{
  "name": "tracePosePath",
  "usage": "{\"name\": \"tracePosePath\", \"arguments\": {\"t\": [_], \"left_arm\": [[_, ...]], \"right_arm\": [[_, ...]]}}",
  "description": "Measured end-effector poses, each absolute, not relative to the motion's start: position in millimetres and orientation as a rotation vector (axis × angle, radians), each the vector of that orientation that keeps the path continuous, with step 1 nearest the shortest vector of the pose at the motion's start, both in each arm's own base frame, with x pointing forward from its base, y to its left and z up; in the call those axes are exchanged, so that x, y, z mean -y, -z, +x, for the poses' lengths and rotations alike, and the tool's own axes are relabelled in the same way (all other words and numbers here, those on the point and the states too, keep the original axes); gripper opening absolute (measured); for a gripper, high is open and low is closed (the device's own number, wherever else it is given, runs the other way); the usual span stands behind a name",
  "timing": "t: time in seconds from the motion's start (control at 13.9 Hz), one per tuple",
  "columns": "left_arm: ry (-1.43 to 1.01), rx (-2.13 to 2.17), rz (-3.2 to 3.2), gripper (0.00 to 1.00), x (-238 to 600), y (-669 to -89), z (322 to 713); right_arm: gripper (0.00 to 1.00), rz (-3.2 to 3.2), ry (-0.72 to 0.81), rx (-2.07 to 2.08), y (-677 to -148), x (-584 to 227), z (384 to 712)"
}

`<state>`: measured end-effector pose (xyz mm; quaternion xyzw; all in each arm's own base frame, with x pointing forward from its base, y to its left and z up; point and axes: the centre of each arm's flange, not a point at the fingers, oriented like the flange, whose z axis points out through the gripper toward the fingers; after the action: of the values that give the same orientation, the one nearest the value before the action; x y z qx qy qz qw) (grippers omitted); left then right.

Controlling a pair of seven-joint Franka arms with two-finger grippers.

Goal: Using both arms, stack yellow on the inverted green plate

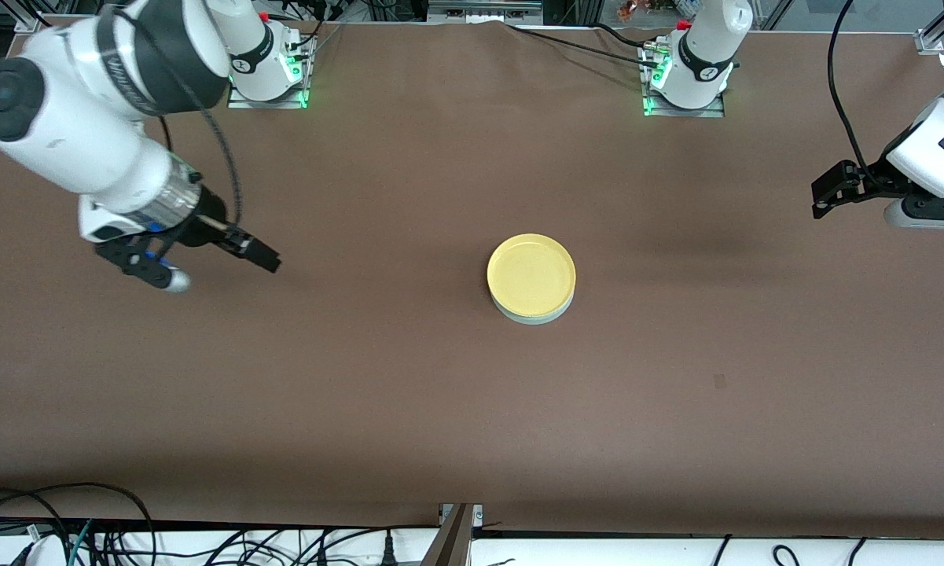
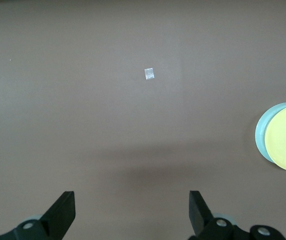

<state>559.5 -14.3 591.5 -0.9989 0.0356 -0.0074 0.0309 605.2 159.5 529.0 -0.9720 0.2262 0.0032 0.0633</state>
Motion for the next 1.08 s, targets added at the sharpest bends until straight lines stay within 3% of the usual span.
{"name": "tracePosePath", "arguments": {"t": [0.36, 0.72, 1.08], "left_arm": [[0.022, -0.118, -3.077, 1.00, 17, -591, 559], [0.022, -0.120, -3.077, 1.00, 18, -591, 559], [0.022, -0.121, -3.077, 1.00, 18, -591, 559]], "right_arm": [[1.00, -3.076, -0.079, -0.362, -566, -77, 583], [1.00, -3.161, -0.215, -0.078, -543, -78, 547], [1.00, -3.146, -0.202, 0.080, -560, -38, 527]]}}
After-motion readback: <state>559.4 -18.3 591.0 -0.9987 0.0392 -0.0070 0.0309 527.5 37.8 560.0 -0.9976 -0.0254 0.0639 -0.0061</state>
